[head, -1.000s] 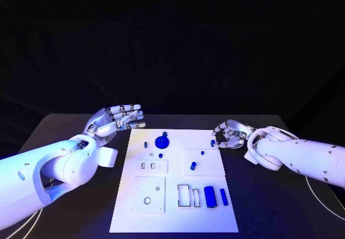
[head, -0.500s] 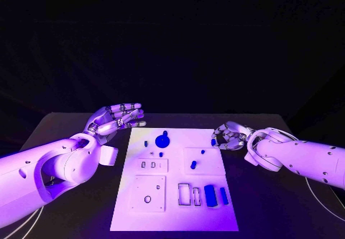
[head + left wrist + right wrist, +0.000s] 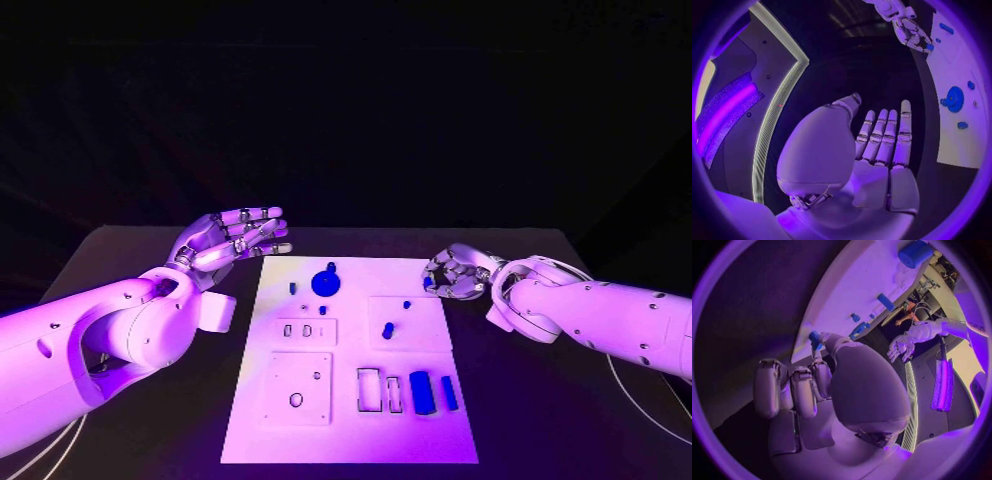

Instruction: Assemble the parts on the task board

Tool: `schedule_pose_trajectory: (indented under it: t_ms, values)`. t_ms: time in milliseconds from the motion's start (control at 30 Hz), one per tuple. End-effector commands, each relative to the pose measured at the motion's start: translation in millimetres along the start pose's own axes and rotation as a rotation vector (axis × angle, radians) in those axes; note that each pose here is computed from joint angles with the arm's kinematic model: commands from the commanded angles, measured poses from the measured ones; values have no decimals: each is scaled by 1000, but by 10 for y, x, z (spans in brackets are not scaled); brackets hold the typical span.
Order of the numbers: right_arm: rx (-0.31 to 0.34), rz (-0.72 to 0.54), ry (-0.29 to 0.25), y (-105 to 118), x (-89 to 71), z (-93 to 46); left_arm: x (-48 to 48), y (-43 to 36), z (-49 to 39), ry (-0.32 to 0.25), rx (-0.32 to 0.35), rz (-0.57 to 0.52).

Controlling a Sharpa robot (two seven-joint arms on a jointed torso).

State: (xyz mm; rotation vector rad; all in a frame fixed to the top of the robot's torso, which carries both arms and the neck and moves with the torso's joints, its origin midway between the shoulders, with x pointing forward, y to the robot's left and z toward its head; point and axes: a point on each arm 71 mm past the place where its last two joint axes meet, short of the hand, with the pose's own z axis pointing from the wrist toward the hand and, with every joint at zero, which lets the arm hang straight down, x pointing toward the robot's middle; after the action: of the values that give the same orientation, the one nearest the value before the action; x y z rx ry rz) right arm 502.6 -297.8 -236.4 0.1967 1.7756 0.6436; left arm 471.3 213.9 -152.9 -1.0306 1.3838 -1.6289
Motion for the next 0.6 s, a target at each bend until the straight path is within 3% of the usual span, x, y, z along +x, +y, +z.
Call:
schedule_pose_trajectory:
  t_ms: [33, 400, 600]
  values:
    - [-7, -3, 20, 4, 27, 5, 19, -9, 3, 16, 8, -9]
    - [-2, -9, 17, 8, 39, 16, 14, -9, 2, 15, 6, -8]
    - [7, -24, -38, 9, 6, 14, 10, -9, 0, 14, 6, -8]
